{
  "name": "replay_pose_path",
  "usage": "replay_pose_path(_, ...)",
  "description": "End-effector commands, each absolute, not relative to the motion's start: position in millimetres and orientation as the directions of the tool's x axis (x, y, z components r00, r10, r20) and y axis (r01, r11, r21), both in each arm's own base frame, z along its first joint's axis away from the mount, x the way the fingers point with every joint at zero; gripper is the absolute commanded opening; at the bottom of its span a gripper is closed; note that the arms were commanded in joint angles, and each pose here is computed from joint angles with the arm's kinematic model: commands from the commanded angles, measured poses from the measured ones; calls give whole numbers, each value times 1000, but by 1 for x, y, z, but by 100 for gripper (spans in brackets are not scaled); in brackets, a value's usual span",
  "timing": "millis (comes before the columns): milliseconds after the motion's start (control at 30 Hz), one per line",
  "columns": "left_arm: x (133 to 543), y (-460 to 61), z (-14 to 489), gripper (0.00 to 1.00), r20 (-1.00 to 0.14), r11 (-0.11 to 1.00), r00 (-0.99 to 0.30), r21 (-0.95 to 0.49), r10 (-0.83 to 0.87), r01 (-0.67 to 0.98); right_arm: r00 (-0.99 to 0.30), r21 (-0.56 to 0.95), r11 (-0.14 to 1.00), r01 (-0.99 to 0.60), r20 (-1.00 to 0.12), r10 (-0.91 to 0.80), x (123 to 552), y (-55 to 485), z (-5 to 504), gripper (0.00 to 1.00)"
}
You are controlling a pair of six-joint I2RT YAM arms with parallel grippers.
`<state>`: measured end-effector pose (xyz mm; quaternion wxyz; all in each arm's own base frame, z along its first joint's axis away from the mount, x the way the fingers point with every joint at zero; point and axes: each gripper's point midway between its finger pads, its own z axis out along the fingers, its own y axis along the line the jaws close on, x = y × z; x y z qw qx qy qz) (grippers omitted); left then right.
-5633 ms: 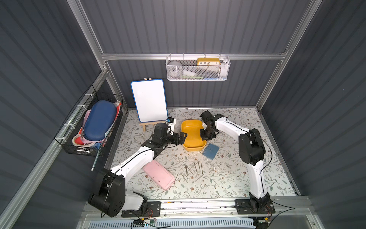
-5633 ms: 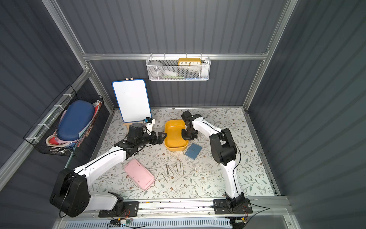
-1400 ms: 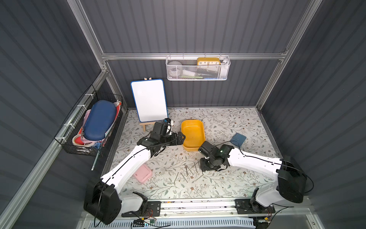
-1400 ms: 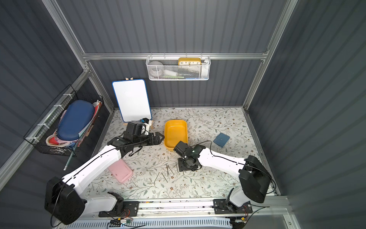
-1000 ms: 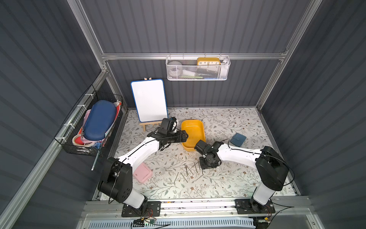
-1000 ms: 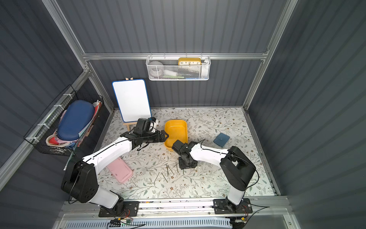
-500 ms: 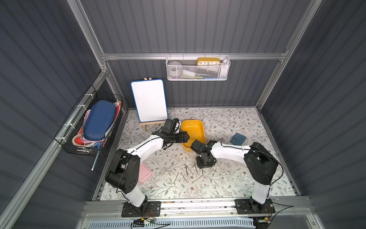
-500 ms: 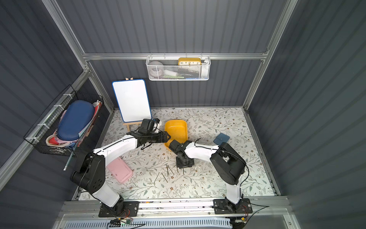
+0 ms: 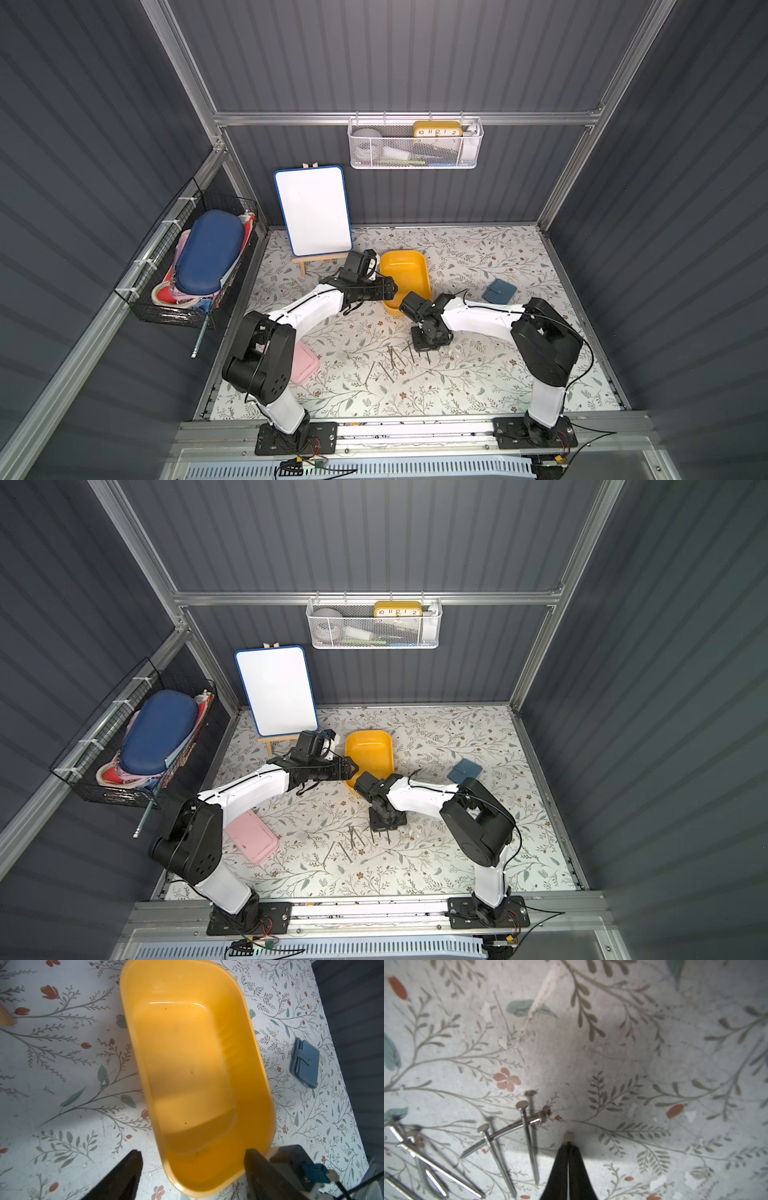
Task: Put the nails on the desktop into the storage box
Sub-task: Pick up the nail from the center of the board.
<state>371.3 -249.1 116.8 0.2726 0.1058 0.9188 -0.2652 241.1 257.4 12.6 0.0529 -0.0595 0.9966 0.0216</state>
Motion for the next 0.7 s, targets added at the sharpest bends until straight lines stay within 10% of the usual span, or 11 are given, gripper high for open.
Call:
replay_pose_path(0,367,-251,109,82,-554,831,-829,-423,79,362,-994,-33,994,-106,-31,-107,231,238,-18,1)
replay_pose_path(667,358,-248,101,85,-525,830,-849,-444,64,337,-961,224,961,-164,-255,-105,269,258,121,0)
